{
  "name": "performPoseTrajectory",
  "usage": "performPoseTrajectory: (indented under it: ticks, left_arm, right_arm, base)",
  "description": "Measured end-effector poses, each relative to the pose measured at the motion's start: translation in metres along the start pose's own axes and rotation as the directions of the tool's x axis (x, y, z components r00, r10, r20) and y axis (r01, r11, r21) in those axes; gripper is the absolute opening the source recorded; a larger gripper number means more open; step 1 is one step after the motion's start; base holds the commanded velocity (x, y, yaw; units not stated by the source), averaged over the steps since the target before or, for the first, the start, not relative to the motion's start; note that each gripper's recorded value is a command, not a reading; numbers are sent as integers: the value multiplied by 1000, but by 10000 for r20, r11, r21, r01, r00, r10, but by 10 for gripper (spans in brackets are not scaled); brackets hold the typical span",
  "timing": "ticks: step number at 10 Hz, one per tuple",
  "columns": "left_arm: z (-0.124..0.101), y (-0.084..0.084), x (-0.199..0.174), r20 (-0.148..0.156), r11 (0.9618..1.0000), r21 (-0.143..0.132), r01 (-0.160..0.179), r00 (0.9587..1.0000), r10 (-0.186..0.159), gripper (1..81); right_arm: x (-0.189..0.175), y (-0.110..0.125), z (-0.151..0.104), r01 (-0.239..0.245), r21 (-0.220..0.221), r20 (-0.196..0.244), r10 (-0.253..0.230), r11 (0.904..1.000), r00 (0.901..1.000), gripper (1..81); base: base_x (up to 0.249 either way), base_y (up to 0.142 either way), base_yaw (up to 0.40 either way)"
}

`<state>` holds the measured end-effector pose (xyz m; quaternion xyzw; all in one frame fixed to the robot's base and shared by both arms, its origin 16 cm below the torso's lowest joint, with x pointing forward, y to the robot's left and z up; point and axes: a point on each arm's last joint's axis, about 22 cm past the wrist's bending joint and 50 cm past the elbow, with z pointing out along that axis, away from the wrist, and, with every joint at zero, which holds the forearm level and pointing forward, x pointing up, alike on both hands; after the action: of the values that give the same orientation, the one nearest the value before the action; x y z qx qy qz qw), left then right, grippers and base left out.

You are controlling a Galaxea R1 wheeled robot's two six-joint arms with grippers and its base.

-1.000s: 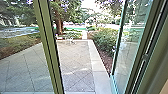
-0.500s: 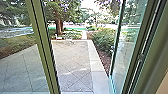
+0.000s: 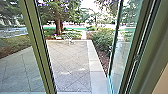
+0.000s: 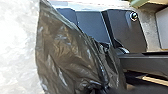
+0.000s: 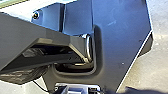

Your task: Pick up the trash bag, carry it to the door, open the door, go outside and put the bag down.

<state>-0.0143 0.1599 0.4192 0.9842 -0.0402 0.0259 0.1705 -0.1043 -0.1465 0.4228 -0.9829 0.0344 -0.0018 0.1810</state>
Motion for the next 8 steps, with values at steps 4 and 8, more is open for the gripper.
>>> performPoseTrajectory:
  ticks: [4,8]
  left_arm:
    - [1,4,0,-1,10000,-56,-2,10000,2,10]
    - [0,-1,0,5,10000,16,-11,10000,11,10]
  right_arm:
    - [0,-2,1,-2,27,8,2,10000,10000,811]
    - [0,-5,1,-4,55,-3,4,10000,10000,811]
  base:
    - [0,-38,0]
    - [0,0,0]
